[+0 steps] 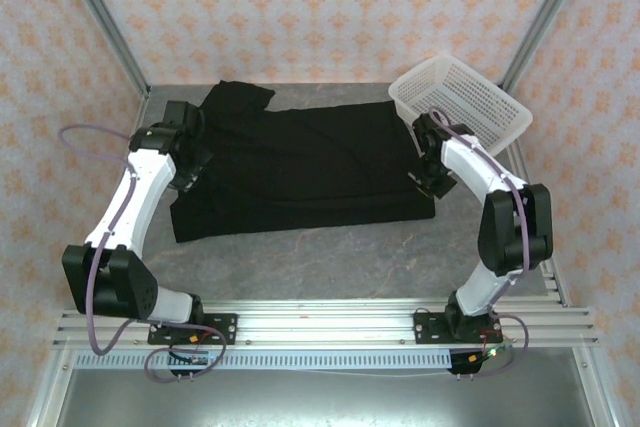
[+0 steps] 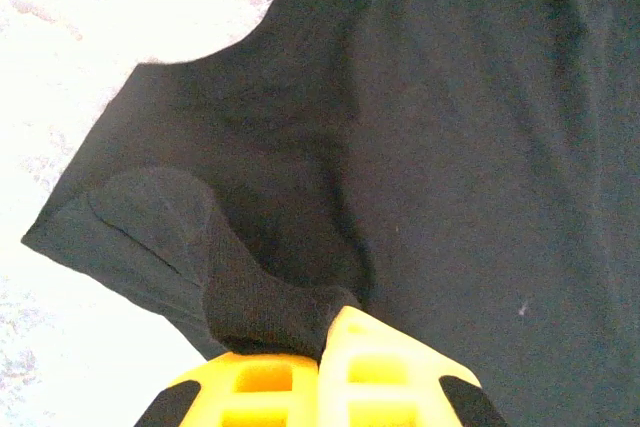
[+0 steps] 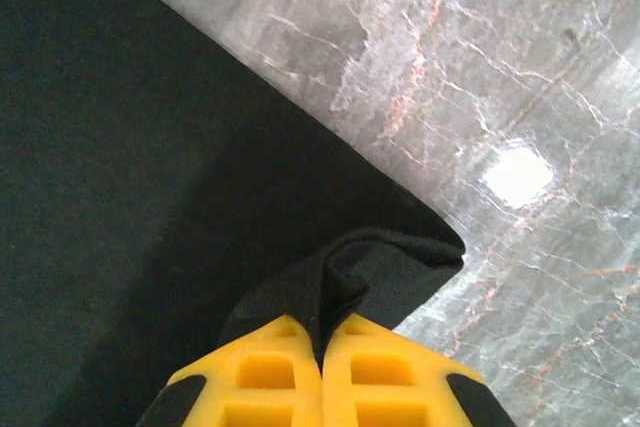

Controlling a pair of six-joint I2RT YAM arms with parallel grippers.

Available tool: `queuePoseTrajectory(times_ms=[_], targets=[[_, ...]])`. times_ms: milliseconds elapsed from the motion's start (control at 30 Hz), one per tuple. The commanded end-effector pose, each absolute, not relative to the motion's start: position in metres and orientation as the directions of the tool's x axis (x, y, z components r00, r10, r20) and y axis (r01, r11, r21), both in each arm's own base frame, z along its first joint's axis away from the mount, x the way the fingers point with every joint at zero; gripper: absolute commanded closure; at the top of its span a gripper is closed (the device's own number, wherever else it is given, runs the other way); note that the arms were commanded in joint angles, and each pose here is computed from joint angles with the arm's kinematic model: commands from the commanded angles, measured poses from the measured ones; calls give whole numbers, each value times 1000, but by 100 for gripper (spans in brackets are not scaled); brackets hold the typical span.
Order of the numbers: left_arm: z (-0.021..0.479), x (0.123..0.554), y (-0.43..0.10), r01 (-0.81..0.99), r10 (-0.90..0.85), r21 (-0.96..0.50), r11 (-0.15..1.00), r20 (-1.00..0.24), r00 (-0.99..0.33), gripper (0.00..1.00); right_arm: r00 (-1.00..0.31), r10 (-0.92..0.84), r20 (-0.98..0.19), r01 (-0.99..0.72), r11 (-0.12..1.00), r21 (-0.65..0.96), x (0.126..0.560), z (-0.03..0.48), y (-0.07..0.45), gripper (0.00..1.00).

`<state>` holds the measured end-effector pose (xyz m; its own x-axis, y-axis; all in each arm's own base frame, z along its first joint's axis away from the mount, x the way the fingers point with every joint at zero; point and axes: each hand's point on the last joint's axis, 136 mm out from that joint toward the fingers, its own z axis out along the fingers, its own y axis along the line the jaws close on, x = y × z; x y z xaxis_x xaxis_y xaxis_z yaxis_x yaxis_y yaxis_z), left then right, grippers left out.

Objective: Fold and stack the t-shirts

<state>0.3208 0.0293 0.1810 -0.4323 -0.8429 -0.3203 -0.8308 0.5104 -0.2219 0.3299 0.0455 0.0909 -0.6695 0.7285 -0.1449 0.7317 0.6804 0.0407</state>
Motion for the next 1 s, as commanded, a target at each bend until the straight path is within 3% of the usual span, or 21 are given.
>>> queuePoseTrajectory(times_ms=[0,967], targets=[[195,340,41,-800,-797,-214,561,-399,-453,100,-659,725,-199,737,676,20,344,96,35,100],[165,406,49,-761,-734,-117,638,-391,-555,100,-679,705,-202,716,697,26,401,77,44,100]])
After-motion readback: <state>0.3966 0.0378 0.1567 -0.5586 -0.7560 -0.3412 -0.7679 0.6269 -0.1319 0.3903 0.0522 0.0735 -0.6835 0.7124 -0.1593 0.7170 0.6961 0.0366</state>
